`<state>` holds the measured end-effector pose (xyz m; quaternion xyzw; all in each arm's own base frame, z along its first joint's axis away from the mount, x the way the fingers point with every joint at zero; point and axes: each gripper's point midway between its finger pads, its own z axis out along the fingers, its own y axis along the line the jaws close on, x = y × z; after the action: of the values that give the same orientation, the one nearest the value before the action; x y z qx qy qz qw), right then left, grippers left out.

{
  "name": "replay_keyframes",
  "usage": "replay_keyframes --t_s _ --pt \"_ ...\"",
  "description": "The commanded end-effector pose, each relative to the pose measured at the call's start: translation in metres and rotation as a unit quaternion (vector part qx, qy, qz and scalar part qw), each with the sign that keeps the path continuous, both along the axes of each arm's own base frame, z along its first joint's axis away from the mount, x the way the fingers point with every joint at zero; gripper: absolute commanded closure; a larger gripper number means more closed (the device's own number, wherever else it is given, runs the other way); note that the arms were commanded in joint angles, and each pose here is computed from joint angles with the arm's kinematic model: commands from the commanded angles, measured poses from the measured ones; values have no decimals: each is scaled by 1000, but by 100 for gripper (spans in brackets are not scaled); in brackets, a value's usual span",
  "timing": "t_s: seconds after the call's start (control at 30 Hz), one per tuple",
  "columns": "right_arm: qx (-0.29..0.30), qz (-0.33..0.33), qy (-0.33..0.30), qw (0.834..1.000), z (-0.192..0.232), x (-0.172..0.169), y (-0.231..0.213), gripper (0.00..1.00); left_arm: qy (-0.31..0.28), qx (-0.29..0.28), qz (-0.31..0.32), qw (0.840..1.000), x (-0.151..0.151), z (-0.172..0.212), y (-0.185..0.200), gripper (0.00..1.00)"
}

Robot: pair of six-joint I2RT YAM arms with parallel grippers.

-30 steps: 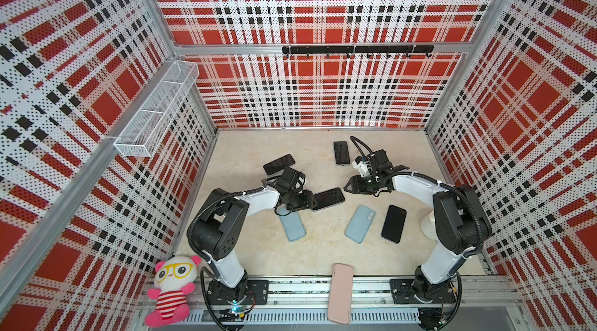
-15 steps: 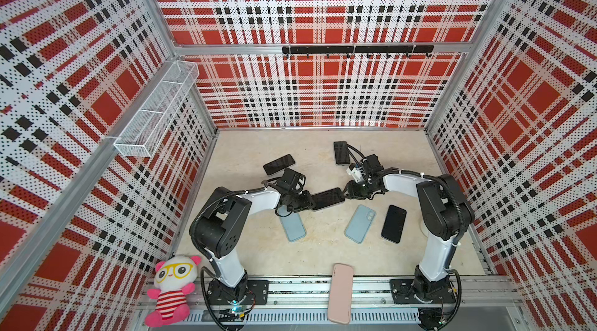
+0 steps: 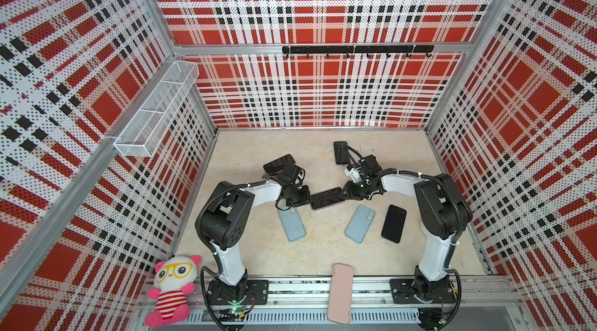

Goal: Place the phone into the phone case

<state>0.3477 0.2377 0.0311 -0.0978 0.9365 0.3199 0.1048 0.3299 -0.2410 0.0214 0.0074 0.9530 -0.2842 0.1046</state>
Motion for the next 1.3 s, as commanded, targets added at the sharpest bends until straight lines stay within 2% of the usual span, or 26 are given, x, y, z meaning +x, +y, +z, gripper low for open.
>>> replay_keyframes --t_s 0.0,0.17,0.37,0.63,0.77,0.93,1.2,1.27 --pt "30 38 -9 999 20 -17 29 71 25 61 -13 998 -13 -47 13 78" --pt "17 40 -17 999 31 -22 35 71 27 55 -19 998 -13 -48 13 78" --pt "-21 21 -13 999 31 -25 21 73 21 45 -25 998 -6 -44 12 77" --pt "39 27 -21 999 54 -29 34 75 16 39 -39 998 -6 -40 8 74" --pt "51 26 -21 998 51 -27 39 76 19 35 -41 998 -10 -40 8 74" --pt "112 28 -25 993 60 -21 57 76 18 23 -40 999 -11 -40 6 74" --pt "122 31 -26 992 62 -21 64 76 18 -1 -46 999 -15 -36 -2 74" --pt "118 27 -37 992 67 -20 62 76 19 -18 -39 999 -14 -31 0 72"
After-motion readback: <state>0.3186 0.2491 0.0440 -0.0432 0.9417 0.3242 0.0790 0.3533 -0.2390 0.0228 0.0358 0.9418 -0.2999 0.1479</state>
